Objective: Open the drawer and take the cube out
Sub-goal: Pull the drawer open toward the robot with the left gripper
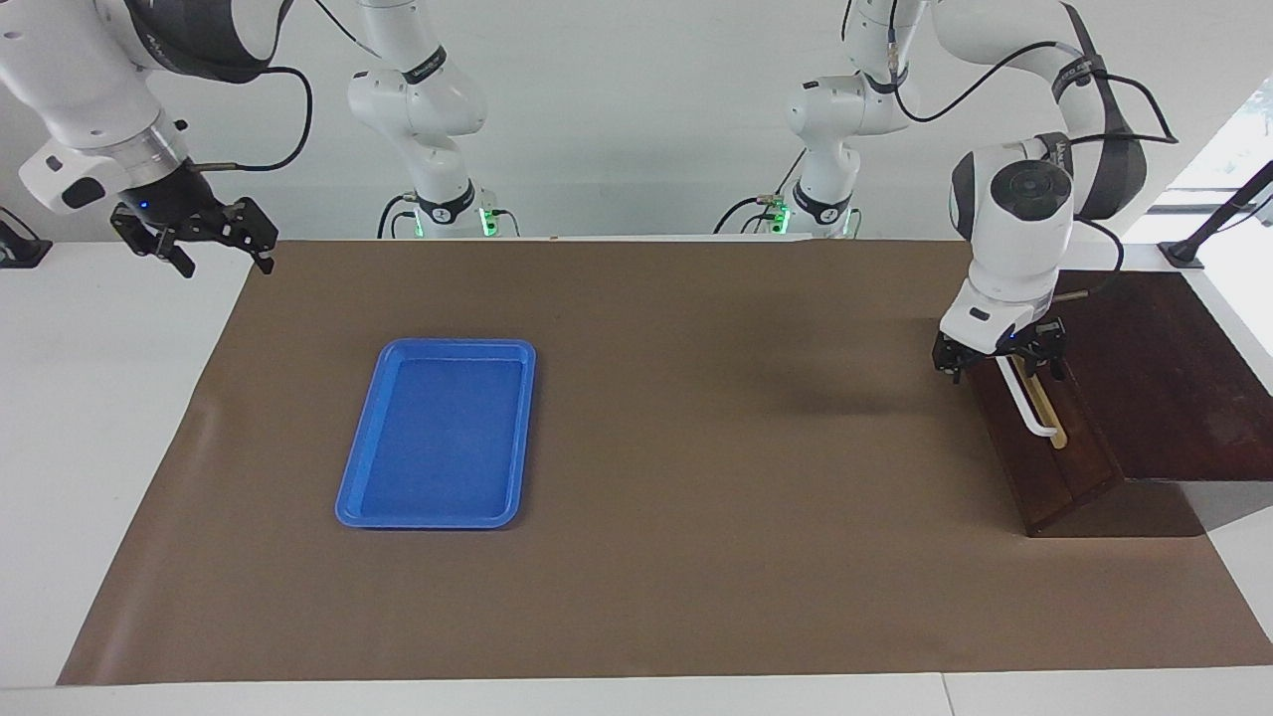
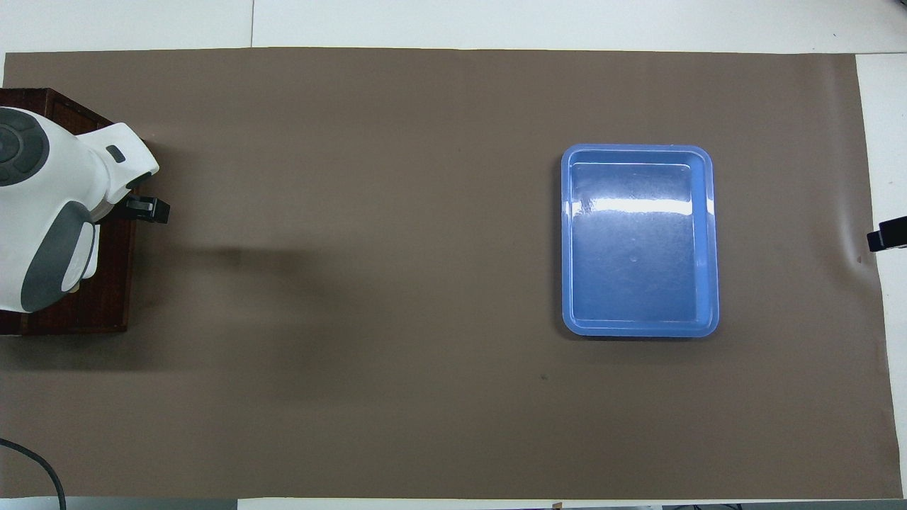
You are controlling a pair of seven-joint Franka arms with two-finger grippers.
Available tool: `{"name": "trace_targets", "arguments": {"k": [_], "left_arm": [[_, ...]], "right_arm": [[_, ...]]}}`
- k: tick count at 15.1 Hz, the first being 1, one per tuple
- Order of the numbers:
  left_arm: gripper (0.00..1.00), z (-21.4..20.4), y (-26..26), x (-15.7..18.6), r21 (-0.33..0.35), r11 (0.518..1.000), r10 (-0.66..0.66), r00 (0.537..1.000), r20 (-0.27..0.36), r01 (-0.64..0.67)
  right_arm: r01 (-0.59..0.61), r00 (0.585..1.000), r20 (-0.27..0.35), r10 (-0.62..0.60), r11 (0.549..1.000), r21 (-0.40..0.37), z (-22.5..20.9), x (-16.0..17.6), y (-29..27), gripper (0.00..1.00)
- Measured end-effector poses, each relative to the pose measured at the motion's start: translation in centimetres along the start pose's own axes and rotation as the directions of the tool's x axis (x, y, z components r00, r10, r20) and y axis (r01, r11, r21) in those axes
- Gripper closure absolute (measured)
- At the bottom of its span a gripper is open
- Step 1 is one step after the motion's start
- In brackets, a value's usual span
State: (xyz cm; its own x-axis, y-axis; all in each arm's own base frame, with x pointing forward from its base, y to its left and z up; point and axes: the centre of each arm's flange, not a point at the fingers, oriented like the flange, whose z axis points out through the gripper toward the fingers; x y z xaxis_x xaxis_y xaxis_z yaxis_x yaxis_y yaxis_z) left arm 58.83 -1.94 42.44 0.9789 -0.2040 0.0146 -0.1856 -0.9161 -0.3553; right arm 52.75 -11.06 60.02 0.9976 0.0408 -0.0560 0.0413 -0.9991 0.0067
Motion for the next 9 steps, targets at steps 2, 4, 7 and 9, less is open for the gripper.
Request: {"name": "trace_targets", "arguments": {"k": [2,4,7,9], "left_arm": [[0.00,1.2,-0.2,-0.6,-0.003,1.000,-0.012,1.000,0.014,0.012],[0.00,1.8,0.4,-0.9,-0.007,1.000,-0.022,1.000,0.015,0.022],[0.00,2.7,0.8,-1.3,0.007,1.000,-0.017,1.000,0.001,0.017],[0.00,3.4,1.2,-1.5,0.024,1.000,-0.015,1.000,-0.009,0.015]], "right_arm": [[0.002,1.000,0.001,-0.002,1.000,0.000,0.0,0.0,-0.1,0.00],[0.003,1.000,0.001,-0.003,1.000,0.000,0.0,0.0,-0.2,0.00],[0.004,1.000,0.003,-0.004,1.000,0.000,0.1,0.0,-0.2,0.00],[0.005,1.000,0.003,-0.005,1.000,0.000,0.1,0.0,-0.3,0.00]]}}
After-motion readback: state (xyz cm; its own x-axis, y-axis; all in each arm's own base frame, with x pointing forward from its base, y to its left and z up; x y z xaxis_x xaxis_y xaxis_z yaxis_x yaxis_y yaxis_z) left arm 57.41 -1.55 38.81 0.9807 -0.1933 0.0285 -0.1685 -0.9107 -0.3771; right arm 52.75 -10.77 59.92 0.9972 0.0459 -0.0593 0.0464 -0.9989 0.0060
